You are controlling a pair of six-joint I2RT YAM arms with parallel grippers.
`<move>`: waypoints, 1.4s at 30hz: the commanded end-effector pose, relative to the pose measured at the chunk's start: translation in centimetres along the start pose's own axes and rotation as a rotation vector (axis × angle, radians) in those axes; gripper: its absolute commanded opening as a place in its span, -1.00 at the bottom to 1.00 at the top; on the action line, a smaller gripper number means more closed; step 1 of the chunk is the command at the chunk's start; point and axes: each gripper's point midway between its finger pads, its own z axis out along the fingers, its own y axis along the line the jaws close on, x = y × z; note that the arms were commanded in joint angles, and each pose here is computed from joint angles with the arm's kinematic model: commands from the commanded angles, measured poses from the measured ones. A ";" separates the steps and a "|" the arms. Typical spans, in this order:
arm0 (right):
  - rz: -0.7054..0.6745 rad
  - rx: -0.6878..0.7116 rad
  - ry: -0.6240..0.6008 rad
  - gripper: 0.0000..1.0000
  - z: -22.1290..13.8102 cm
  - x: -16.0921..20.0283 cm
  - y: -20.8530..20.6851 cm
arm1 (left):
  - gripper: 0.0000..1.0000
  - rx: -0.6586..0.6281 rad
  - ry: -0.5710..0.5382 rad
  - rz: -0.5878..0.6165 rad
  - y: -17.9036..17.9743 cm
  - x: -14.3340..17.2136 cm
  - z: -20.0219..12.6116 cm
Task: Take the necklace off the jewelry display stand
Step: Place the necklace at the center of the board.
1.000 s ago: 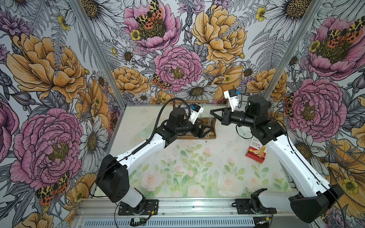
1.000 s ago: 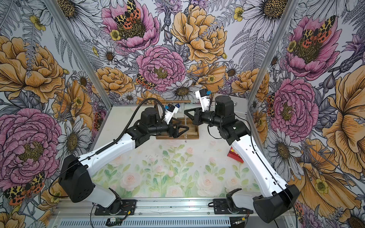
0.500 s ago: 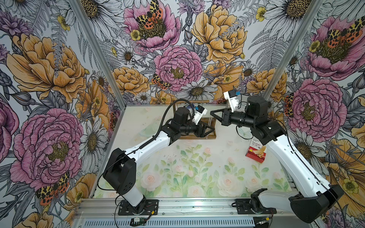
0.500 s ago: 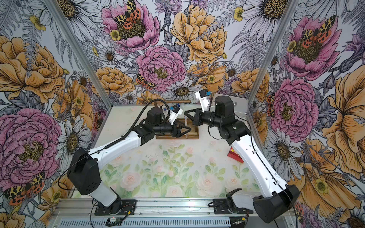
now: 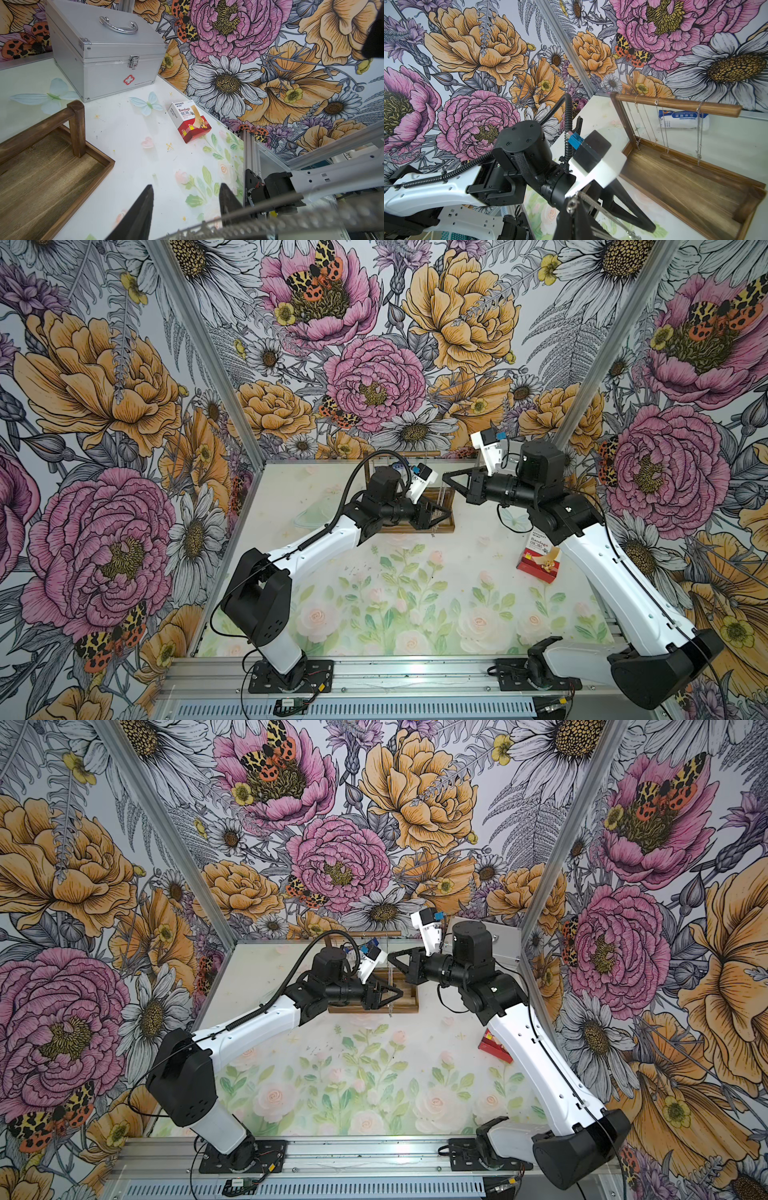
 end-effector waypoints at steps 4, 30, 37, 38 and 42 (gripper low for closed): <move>-0.034 -0.039 -0.027 -1.00 -0.9 -1.1 1.9 | -0.05 0.039 0.003 0.011 -0.2 0.3 0.7; -0.033 -0.038 -0.023 -1.00 -0.9 -0.9 1.8 | -0.67 0.054 0.027 -0.014 -0.2 2.0 1.5; -0.033 -0.037 -0.018 -1.00 -0.8 -0.7 1.7 | -0.80 0.024 0.022 -0.034 -0.4 2.8 1.1; -0.035 -0.040 -0.015 -1.00 -0.8 -0.6 1.7 | -0.81 0.011 0.020 -0.042 -0.4 2.9 1.0; -0.037 -0.043 0.002 -1.00 -0.5 0.0 1.4 | -0.91 -0.030 0.010 -0.056 -1.0 3.7 0.2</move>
